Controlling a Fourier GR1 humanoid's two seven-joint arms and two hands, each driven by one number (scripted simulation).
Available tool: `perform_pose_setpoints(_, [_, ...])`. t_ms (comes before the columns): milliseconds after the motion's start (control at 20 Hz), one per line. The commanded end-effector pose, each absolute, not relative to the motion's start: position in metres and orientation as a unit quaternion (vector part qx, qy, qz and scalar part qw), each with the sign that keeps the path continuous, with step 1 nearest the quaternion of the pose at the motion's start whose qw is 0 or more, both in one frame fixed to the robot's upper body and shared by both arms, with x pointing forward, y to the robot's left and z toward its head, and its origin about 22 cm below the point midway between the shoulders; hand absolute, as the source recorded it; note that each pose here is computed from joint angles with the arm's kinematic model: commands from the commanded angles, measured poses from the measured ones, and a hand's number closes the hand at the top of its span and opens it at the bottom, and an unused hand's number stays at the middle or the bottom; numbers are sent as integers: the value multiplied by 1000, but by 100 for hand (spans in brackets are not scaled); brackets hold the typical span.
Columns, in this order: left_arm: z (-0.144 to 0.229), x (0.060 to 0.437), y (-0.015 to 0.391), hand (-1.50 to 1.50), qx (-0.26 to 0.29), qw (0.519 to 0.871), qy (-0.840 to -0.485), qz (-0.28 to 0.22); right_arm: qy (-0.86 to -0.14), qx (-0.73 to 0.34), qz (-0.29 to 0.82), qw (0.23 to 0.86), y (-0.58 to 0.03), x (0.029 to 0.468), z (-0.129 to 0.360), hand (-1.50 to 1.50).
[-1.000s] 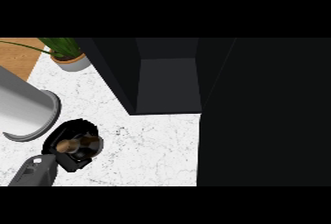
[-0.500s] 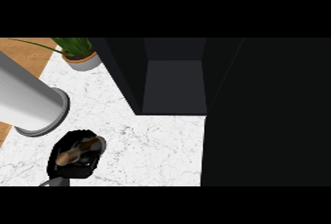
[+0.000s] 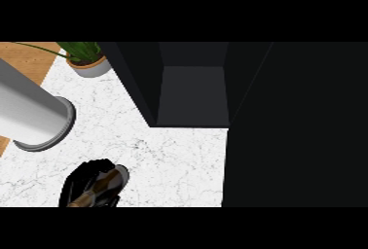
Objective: Pick up the wine, place it into the cabinet and close the cabinet
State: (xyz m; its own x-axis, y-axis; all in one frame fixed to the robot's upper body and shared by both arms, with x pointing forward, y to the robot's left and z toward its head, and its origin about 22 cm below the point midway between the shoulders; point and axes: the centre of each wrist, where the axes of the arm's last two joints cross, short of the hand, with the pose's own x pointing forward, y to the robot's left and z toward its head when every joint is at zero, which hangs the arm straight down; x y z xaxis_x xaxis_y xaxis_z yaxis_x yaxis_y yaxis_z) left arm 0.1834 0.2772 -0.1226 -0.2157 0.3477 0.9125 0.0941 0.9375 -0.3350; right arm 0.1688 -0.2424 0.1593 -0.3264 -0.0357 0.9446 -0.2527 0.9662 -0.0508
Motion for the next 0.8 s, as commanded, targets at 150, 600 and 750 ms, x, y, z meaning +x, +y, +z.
perform_pose_setpoints(150, [-77, 162, 243, 150, -179, 614, -760, 113, -811, 96, 100, 569, -235, 164, 153, -150])
perform_pose_setpoints(600, [3, 200, 205, 150, -178, 584, -786, 100, -801, 95, 110, 581, -242, 165, 160, -150])
perform_pose_setpoints(750, [11, 205, 179, 150, -182, 581, -786, 107, -805, 94, 101, 577, -249, 164, 152, -150])
